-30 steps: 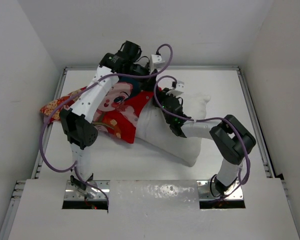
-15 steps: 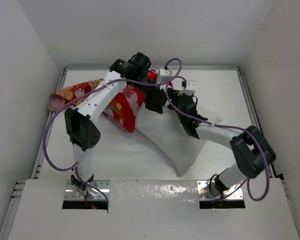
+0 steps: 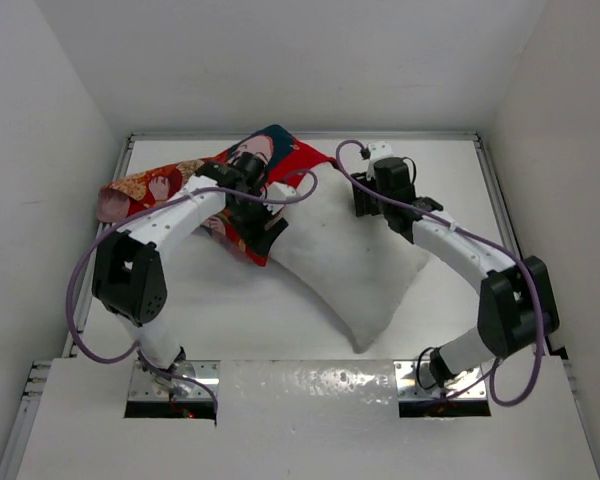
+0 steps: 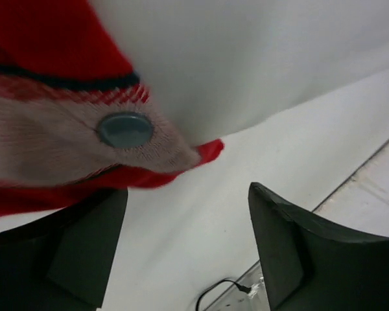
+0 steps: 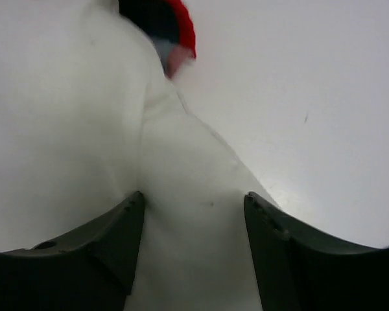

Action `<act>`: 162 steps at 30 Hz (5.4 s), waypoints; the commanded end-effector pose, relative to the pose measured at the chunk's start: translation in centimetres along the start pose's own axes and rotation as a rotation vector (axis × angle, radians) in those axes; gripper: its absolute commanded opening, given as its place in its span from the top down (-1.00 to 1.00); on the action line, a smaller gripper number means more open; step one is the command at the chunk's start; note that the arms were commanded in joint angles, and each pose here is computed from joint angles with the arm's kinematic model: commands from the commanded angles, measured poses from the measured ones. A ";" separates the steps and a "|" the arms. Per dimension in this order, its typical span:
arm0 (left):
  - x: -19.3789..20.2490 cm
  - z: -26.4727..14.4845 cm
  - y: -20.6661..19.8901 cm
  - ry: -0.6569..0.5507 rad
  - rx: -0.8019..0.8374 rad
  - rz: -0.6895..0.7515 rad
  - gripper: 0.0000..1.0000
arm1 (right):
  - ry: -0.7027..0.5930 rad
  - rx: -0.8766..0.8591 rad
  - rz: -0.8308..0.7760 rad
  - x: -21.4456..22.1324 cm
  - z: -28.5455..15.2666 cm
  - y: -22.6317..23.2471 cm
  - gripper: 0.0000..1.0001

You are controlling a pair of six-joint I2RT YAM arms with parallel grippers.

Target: Put the pillow into the pillowcase

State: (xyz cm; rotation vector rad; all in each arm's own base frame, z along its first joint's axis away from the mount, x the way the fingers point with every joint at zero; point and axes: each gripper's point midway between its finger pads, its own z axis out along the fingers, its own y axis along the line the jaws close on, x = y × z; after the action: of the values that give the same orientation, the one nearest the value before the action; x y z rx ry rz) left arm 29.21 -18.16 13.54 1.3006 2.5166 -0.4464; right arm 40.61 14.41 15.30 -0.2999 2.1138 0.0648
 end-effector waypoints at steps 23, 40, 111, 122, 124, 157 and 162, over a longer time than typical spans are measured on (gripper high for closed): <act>15.1 -5.8 8.5 -0.103 -0.259 -0.243 -0.60 | 0.077 -0.436 -0.023 -2.5 -6.9 14.2 -0.19; 13.7 -0.6 6.3 -0.069 -0.233 -0.250 -0.79 | 0.047 -0.386 -0.044 1.5 6.2 9.0 -0.24; 11.8 -9.2 11.8 -0.105 -0.121 0.007 -0.57 | 0.243 -0.123 0.289 -0.6 1.6 -2.4 -0.72; -4.9 -11.7 12.6 -0.440 -0.207 0.065 -0.37 | 0.071 -0.392 0.175 -3.7 -4.5 11.8 0.01; -5.5 -9.3 11.7 -0.407 -0.187 0.082 -0.47 | 0.051 -0.439 0.157 -3.8 -5.0 14.3 -0.50; -7.4 -10.3 -2.2 -0.497 0.325 0.227 1.00 | -0.824 -0.080 0.853 -19.7 1.3 9.8 1.00; -3.8 -9.7 -2.1 -0.394 0.278 0.212 1.00 | -0.763 0.197 0.980 -15.5 3.7 3.1 1.00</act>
State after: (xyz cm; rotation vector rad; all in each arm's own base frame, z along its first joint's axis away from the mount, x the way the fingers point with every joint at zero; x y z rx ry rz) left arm 35.76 -18.67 22.35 1.3363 1.9741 -0.7814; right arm 46.86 31.43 17.78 0.3010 1.7374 0.5709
